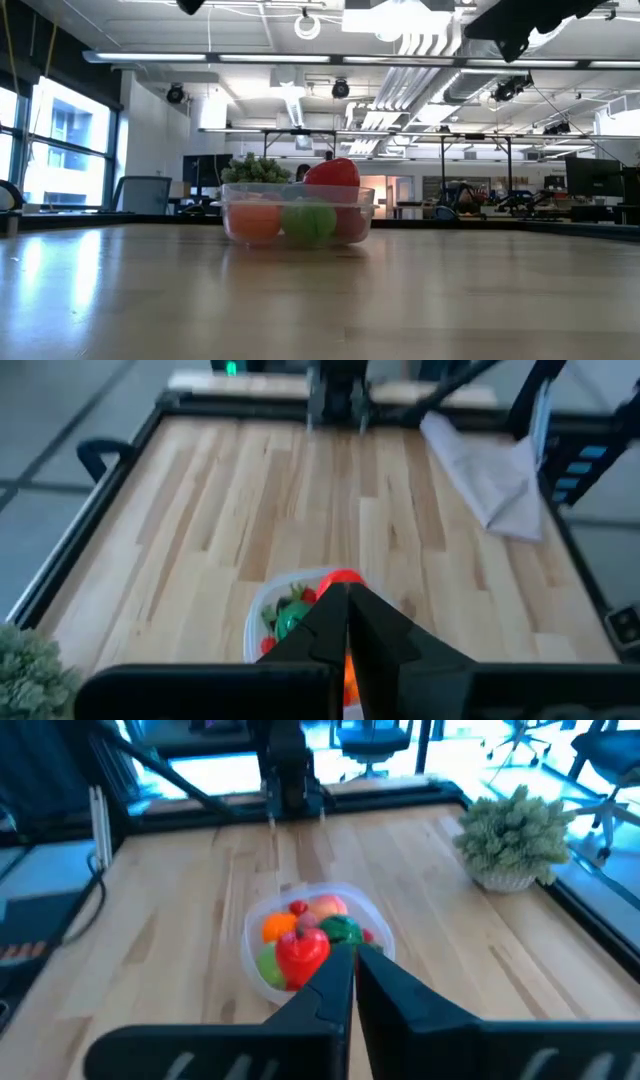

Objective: Pick and placing Produce into tupperware
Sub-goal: Return to Home Position

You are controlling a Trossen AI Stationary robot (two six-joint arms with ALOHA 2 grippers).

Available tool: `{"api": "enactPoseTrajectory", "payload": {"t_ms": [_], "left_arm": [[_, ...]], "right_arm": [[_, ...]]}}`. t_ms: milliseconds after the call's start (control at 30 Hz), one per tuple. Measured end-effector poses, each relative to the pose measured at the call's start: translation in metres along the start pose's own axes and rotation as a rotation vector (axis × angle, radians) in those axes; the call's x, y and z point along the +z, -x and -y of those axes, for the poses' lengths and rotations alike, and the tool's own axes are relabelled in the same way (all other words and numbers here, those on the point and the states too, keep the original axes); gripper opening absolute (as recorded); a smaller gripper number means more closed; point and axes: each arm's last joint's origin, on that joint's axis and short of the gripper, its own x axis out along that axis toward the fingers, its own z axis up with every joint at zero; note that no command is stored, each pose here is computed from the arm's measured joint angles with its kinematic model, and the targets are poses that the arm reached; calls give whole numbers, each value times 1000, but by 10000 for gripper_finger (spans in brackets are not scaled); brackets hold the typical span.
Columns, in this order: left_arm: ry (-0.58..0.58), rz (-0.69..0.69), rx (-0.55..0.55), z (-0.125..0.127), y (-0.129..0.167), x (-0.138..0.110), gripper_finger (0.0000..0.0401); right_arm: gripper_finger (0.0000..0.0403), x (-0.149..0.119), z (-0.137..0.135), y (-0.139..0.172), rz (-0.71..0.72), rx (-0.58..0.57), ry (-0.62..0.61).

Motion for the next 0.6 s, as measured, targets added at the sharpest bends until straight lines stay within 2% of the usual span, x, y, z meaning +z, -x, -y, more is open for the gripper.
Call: {"api": "enactPoseTrajectory", "payload": {"t_ms": [467,600], "left_arm": [[32,226,-19,-10,62,-48,5],[25,277,-53,-11,76,-64,5]], "right_arm": [[0,0,5,22,44,-17,-10],[0,0,5,23,45,-8,-4]]}}
